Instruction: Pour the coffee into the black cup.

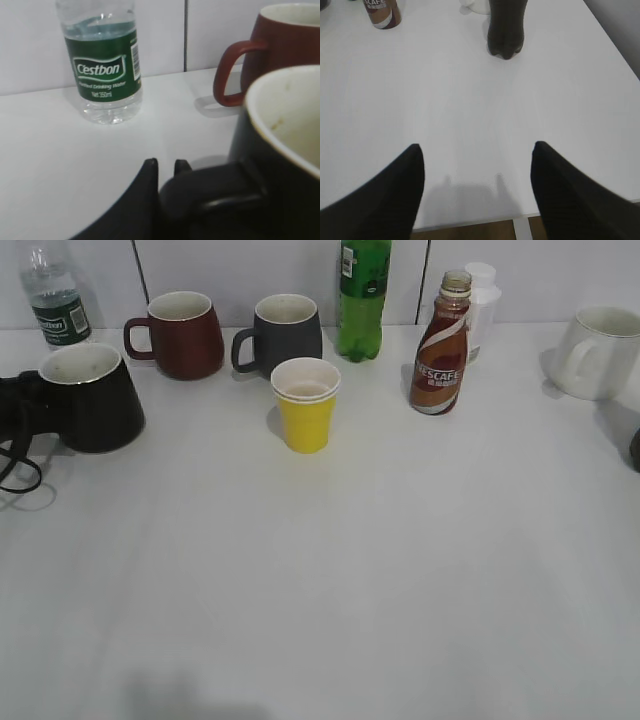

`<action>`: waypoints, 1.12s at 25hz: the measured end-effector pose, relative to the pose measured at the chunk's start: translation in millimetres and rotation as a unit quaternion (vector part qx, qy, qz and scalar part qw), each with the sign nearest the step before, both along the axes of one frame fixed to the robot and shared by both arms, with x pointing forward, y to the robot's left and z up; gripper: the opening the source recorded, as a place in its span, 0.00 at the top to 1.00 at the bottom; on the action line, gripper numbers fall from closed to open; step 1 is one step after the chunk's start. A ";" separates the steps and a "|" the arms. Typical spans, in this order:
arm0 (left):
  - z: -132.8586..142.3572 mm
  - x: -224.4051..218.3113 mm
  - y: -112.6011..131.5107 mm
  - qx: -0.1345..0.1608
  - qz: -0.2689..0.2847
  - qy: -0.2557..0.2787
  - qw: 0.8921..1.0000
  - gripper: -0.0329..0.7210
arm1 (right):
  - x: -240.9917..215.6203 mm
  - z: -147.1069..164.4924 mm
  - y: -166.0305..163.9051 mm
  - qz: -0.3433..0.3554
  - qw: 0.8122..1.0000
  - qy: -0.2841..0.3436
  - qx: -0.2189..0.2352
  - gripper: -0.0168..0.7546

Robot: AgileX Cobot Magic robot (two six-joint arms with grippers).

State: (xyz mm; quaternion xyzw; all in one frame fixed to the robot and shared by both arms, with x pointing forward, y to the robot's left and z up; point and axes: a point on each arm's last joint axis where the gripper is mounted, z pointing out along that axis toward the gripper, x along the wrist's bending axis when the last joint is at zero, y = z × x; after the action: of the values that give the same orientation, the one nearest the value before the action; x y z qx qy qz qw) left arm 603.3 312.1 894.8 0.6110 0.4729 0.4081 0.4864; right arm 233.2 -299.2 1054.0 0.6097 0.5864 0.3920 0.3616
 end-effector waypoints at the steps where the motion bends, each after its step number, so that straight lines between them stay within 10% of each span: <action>1: 0.1 -0.1 -0.5 -0.004 -0.002 0.000 1.000 0.87 | 0.0 0.0 0.0 0.000 1.000 0.000 0.000 0.30; 18: 49.8 -6.0 -29.3 -0.057 -0.098 -0.097 0.989 0.88 | 0.0 0.0 0.0 0.000 1.000 0.000 0.000 0.30; 28: 48.4 -17.7 -80.7 -0.067 -0.222 -0.066 0.971 0.88 | 0.0 0.0 0.0 0.000 1.000 0.000 0.000 0.30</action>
State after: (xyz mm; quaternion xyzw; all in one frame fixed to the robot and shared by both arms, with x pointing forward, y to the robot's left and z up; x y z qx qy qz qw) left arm 585.6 231.4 943.2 0.6383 0.3187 0.2969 0.6347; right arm 233.2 -299.2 1054.0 0.6097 0.5864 0.3920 0.3616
